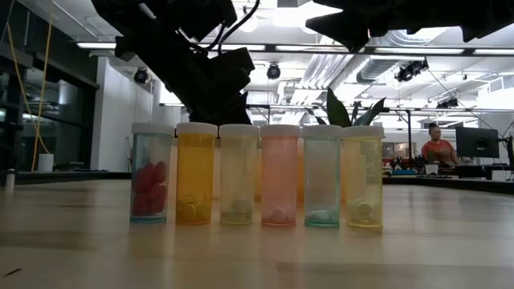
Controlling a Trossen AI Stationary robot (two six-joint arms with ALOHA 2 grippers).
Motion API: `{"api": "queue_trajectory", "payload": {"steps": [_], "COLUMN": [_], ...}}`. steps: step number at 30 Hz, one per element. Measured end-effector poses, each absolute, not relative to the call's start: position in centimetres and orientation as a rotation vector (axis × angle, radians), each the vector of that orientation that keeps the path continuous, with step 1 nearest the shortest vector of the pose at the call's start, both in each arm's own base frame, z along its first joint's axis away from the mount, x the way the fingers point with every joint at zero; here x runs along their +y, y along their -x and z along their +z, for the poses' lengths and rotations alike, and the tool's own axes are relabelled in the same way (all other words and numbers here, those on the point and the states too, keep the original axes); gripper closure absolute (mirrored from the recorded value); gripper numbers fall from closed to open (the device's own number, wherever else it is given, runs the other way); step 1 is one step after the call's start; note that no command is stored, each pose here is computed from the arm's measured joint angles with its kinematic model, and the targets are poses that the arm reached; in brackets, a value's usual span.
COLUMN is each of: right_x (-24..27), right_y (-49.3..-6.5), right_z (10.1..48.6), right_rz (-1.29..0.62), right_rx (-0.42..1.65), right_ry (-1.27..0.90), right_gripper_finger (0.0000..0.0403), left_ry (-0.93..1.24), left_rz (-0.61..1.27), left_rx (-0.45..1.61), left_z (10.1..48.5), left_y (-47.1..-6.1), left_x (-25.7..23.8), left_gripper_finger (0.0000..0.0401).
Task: Pick and place medicine bottles into bin by pill shape (circle, oval)
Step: Put the big orange pill bottle into the orange bin, then put the small yellow pill bottle into the yellow bin
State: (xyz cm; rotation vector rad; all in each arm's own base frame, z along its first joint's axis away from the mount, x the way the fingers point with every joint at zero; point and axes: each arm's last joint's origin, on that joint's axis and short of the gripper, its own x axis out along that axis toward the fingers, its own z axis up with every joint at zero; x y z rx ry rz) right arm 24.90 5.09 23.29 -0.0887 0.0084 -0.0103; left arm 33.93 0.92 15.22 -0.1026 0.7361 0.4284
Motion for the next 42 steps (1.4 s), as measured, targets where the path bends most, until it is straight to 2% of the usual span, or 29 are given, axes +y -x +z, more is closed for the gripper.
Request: {"api": "queue_trajectory", "payload": {"steps": [5, 11, 16, 21, 26, 29, 34, 42], "right_x": [5.1, 5.1, 5.1, 5.1, 5.1, 5.1, 5.1, 5.1], "right_y": [-24.9, -24.9, -24.9, -24.9, -24.9, -24.9, -24.9, -24.9], "right_z": [23.3, 23.2, 23.1, 23.1, 23.1, 23.2, 23.2, 23.2], "right_rz": [-0.01, -0.01, -0.01, -0.01, -0.01, -0.01, -0.01, -0.01], "right_rx": [0.008, 0.018, 0.026, 0.031, 0.026, 0.02, 0.018, 0.016], "right_ry": [0.089, 0.091, 0.092, 0.075, 0.074, 0.073, 0.072, 0.072], "right_gripper_finger": [0.0105, 0.0105, 0.0105, 0.0105, 0.0105, 0.0105, 0.0105, 0.0105], "left_ry": [0.103, 0.081, -0.011, -0.063, -0.047, -0.038, -0.016, 0.036], "left_rz": [0.431, 0.508, 0.578, 0.474, 0.235, 0.152, 0.169, 0.153], "left_rx": [0.737, 0.677, 0.482, 0.26, 0.061, -0.032, -0.081, -0.065], "left_z": [15.7, 19.8, 23.6, 25.6, 25.7, 24.9, 23.5, 23.0], "left_y": [-33.7, -31.8, -28.6, -24.5, -20.7, -19.1, -18.1, -18.6], "left_x": [1.0, 0.6, -2.0, -4.8, -5.3, -4.9, -3.4, -1.9], "left_gripper_finger": [0.0106, 0.0109, 0.0109, 0.011, 0.011, 0.011, 0.011, 0.011]}}
